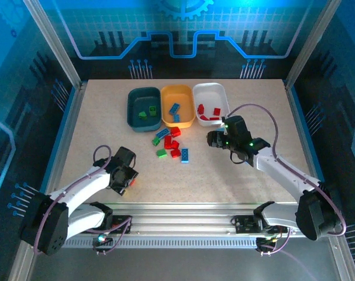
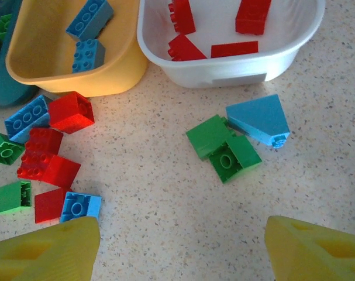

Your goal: Sort the legos into containers by color

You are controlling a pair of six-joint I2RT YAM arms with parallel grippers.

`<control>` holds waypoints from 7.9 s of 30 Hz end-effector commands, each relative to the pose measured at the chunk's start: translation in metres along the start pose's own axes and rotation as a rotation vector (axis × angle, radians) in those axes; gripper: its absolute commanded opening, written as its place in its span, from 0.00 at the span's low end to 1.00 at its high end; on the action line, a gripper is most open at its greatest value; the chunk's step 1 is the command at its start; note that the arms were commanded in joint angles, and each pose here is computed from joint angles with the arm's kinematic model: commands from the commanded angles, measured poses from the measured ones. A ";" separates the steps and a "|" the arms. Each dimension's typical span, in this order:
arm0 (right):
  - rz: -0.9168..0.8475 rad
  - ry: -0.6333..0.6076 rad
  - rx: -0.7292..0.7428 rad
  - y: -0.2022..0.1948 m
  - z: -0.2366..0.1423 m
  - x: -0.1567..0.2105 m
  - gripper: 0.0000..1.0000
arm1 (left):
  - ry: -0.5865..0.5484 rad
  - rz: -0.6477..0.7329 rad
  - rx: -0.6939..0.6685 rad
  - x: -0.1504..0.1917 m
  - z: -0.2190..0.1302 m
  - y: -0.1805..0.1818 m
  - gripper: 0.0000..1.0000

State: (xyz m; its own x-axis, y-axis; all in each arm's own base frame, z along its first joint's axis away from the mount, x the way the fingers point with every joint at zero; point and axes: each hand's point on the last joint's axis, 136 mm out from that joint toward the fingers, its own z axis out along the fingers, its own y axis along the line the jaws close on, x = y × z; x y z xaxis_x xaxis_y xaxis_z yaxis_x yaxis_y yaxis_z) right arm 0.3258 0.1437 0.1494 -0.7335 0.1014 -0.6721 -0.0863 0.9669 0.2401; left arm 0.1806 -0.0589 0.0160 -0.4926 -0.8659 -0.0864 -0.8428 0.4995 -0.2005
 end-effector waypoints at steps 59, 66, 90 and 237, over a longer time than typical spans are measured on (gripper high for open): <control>0.286 -0.155 0.285 -0.094 -0.025 0.008 0.89 | -0.121 1.015 0.962 0.106 -0.150 -0.485 0.87; 0.469 0.049 0.432 -0.143 -0.019 0.052 0.98 | -0.239 0.865 0.976 0.069 -0.186 -0.360 0.99; 0.520 0.299 0.386 -0.158 0.028 0.086 0.43 | -0.284 0.439 0.841 0.014 -0.103 -0.066 0.99; 0.088 0.212 0.245 -0.071 0.122 0.000 0.80 | 0.409 0.670 0.607 0.175 -0.006 -0.151 0.99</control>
State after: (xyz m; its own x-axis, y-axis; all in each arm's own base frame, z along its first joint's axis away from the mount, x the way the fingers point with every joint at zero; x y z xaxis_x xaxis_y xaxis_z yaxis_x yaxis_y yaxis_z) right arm 0.3973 0.1044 0.0384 -0.8768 0.1556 -0.4549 0.1309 0.9877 0.0855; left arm 0.2122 -0.1404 0.0057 -0.8724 -0.4280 -0.2361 -0.4002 0.9027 -0.1578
